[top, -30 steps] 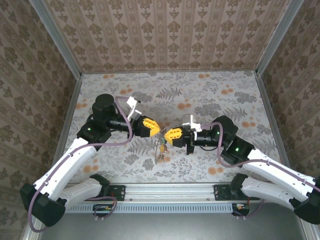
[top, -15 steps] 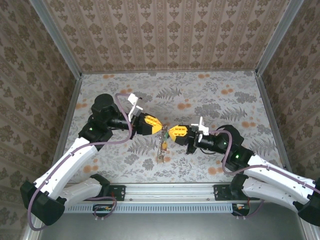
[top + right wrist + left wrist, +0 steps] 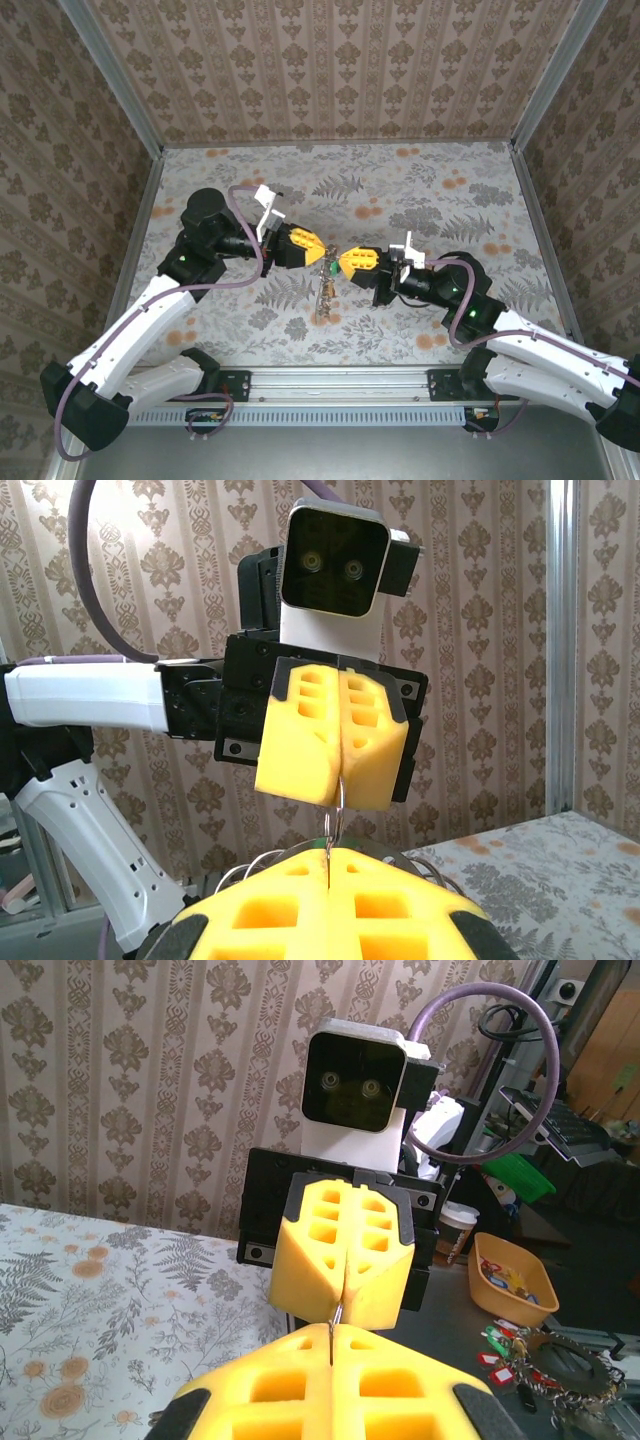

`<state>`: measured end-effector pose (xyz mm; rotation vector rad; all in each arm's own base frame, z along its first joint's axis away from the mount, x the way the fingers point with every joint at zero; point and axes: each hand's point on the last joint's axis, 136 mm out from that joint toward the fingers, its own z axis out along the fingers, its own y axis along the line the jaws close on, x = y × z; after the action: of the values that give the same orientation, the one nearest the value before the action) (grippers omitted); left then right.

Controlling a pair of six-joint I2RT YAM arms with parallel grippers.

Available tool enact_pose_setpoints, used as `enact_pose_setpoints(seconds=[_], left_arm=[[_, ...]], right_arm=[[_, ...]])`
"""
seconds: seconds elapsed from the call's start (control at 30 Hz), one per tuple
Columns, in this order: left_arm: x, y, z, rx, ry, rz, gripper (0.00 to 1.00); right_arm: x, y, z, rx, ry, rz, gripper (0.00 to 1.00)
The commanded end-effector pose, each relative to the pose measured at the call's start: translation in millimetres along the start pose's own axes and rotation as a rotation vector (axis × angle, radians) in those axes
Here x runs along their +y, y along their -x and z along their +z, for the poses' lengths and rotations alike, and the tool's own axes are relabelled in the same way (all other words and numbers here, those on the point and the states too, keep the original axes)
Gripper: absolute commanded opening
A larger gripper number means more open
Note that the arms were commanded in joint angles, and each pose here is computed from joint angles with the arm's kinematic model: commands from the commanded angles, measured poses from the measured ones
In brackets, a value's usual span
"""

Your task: Put the keys on the keyring

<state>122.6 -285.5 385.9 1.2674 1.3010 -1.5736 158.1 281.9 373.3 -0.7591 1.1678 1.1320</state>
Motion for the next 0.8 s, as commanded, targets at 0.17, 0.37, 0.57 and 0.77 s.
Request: enact_pose_setpoints(seconds=[0.17,0.37,0.57,0.77], left_arm=[[-9.4,8.1,-1.1,-0.024,-0.016,0.049,0.0],[-9.8,7.8,-0.7,-0.023,-0.019,0.052,0.0],[-10.3,8.2,-0.8,-0.025,-0.02,0.058,0.0],[-11.4,8.8,-0.9,-0.025,-0.02,0.058,0.0]], right_arm=[[3.0,13.0,1.3,-0.063,0.011,0.016,0.0],[2.7,13.8,2.8,-0.071,0.014,0.027,0.0],[2.9,13.4,4.4,-0.074,0.02,0.036,0.0],[2.3,12.1,5.5,-0.073,0.02,0.042,0.0]])
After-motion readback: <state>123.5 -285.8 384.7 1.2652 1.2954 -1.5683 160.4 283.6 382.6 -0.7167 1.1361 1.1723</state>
